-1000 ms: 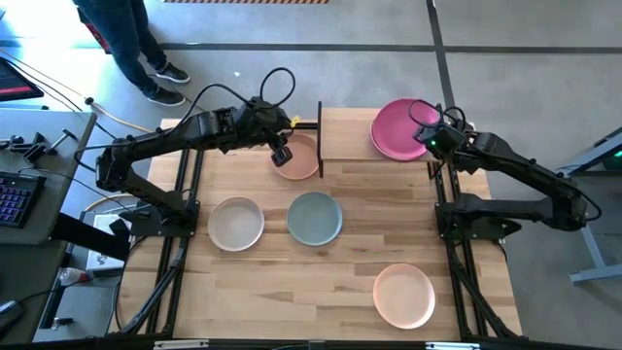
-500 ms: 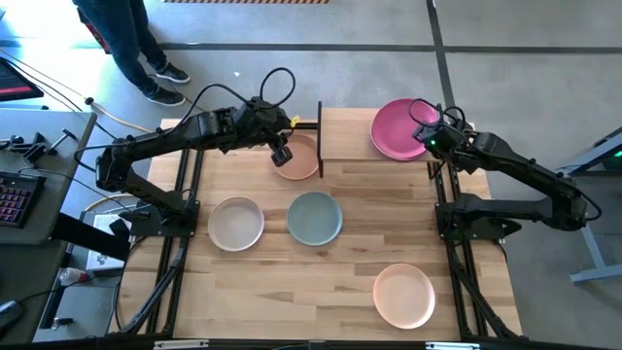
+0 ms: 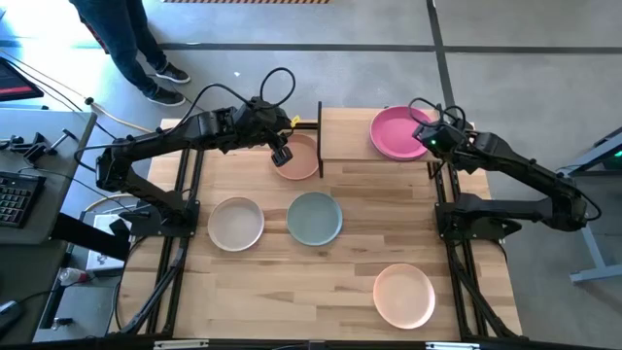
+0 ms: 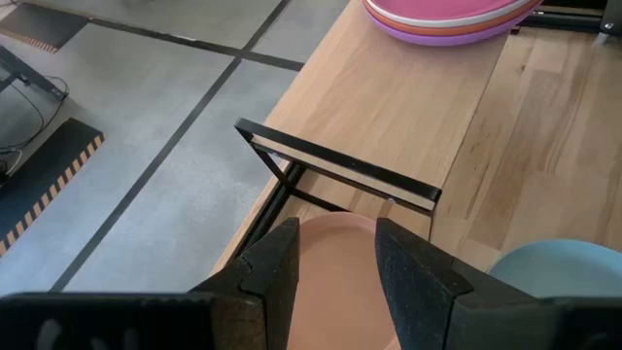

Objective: Place and stack plates onto a shelf
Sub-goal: Stack the pink plate on the white plate on the shelf, then adjust the stacked plates on the shelf

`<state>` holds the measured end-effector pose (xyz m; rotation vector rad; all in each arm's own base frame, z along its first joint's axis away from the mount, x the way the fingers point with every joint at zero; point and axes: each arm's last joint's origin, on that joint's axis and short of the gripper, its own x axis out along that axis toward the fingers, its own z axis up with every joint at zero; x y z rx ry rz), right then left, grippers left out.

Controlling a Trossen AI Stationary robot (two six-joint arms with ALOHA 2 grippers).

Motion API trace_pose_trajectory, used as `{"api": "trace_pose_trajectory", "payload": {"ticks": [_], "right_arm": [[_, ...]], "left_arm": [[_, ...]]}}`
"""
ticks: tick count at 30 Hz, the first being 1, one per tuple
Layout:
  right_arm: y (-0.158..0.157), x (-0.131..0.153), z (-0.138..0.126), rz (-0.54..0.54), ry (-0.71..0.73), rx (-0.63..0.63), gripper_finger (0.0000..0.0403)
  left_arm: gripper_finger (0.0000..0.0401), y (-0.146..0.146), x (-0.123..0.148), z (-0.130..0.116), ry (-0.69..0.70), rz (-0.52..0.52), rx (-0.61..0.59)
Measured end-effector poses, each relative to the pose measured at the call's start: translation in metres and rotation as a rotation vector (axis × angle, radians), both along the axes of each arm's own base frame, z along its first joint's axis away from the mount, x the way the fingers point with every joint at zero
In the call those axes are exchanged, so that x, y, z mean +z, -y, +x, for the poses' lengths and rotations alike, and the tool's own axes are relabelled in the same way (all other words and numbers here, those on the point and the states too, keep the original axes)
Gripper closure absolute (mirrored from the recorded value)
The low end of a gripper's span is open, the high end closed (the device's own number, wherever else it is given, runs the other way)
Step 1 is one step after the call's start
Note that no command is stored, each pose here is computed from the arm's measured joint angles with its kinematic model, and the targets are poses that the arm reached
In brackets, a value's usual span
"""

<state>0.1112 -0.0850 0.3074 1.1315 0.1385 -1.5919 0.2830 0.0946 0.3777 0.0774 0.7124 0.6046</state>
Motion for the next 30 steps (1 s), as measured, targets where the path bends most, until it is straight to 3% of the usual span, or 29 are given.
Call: {"api": "trace_pose_trajectory", "payload": {"ticks": [18, 22, 30], "right_arm": [[-0.007, 0.033, -0.007, -0.06, 0.036, 0.19, 0.03], [-0.006, 0.039, 0.001, -0.054, 0.113, 0.354, 0.03], [-0.01, 0.061, 0.036, -0.12, 0.417, 0.861, 0.03]], "left_arm": [[0.0277, 0.0, 0.0, 0.0, 0.0, 0.0, 0.0], [0.0277, 0.0, 0.0, 0.0, 0.0, 0.0, 0.0], [0.0277, 0.0, 0.0, 0.0, 0.0, 0.0, 0.0]]}}
